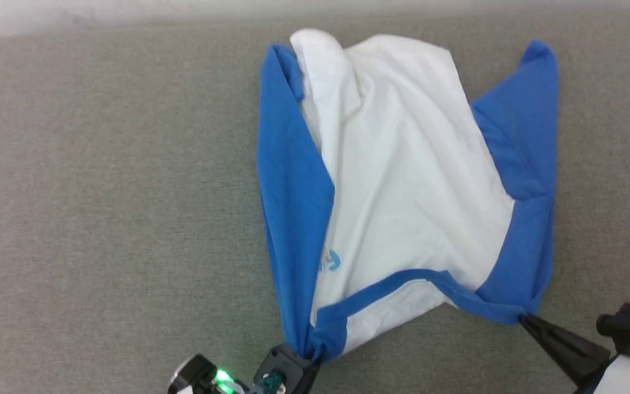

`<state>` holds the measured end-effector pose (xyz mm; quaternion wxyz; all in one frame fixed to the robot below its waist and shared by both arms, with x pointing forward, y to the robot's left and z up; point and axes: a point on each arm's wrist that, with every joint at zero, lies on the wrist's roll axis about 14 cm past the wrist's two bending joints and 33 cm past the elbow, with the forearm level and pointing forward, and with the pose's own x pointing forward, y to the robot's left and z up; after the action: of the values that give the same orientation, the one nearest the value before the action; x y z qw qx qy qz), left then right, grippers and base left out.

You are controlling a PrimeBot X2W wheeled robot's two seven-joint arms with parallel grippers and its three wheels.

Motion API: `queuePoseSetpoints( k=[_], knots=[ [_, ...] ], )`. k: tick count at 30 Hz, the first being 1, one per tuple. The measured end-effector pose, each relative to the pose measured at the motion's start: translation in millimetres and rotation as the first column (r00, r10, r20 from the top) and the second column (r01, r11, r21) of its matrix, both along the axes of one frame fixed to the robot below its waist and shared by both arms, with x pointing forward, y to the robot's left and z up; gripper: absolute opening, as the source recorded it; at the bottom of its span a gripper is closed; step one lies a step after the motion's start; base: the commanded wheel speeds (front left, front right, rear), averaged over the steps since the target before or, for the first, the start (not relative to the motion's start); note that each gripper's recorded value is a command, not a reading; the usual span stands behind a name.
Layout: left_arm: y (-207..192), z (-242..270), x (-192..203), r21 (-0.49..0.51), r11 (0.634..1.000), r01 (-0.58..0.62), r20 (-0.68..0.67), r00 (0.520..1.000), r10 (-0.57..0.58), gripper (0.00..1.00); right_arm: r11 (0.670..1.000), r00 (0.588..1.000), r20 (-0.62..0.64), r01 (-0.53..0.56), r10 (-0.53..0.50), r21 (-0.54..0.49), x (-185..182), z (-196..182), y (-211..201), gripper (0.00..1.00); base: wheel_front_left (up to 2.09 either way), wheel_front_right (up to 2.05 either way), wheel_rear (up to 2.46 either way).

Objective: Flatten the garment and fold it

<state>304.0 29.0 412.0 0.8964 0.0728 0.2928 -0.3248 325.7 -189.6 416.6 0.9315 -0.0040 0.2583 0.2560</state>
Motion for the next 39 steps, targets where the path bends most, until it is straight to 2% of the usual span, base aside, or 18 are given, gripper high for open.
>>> queuePoseSetpoints(
  k=[8,12,15,19,21,23,27,31,34,37,39],
  knots=[
    [-11,17,-32,-0.111,0.994,-0.012,-0.077,0.997,0.003,0.0,0.998,0.999,-0.004,0.044,-0.044,0.049,-24,18,5,0.0,0.0,0.0,0.0],
    [-12,38,-39,-0.151,0.988,-0.006,-0.069,0.998,-0.004,0.0,0.996,0.998,0.016,0.06,-0.061,0.062,-31,38,3,0.0,0.0,0.0,0.0],
    [-8,60,-34,-0.17,0.985,-0.008,-0.01,1.0,0.006,0.0,0.995,0.995,0.061,0.073,-0.077,0.075,-31,60,2,0.0,0.0,0.0,0.0],
    [-2,101,-13,-0.187,0.982,0.001,0.178,0.983,0.033,0.0,0.991,0.981,0.165,0.08,-0.097,0.111,-23,98,5,0.0,0.0,0.0,0.0],
    [2,130,9,-0.191,0.982,0.004,0.328,0.943,0.06,0.0,0.991,0.971,0.221,0.069,-0.094,0.119,-16,117,9,0.0,0.0,0.0,0.0],
    [7,158,33,-0.18,0.984,-0.003,0.467,0.88,0.089,0.0,0.993,0.953,0.291,0.053,-0.083,0.109,-4,137,11,0.0,0.0,0.0,0.0],
    [7,216,65,-0.188,0.982,0.017,0.667,0.736,0.115,0.0,0.999,0.87,0.492,0.012,-0.035,0.048,29,196,12,0.0,0.0,0.0,0.0],
    [7,271,91,-0.179,0.983,0.028,0.786,0.605,0.126,0.0,1.0,0.744,0.668,-0.017,0.021,-0.012,54,261,15,0.0,0.0,0.0,0.0],
    [8,311,106,-0.187,0.982,0.026,0.84,0.523,0.146,0.0,0.999,0.661,0.749,-0.024,0.048,-0.043,66,302,18,0.0,0.0,0.0,0.0],
    [8,344,121,-0.185,0.982,0.027,0.873,0.464,0.152,0.0,0.999,0.618,0.785,-0.029,0.053,-0.045,80,331,20,0.0,0.0,0.0,0.0],
    [6,361,129,-0.201,0.979,0.038,0.875,0.456,0.162,0.0,0.999,0.602,0.797,-0.038,0.052,-0.036,88,346,21,0.0,0.0,0.0,0.0]
  ],
)
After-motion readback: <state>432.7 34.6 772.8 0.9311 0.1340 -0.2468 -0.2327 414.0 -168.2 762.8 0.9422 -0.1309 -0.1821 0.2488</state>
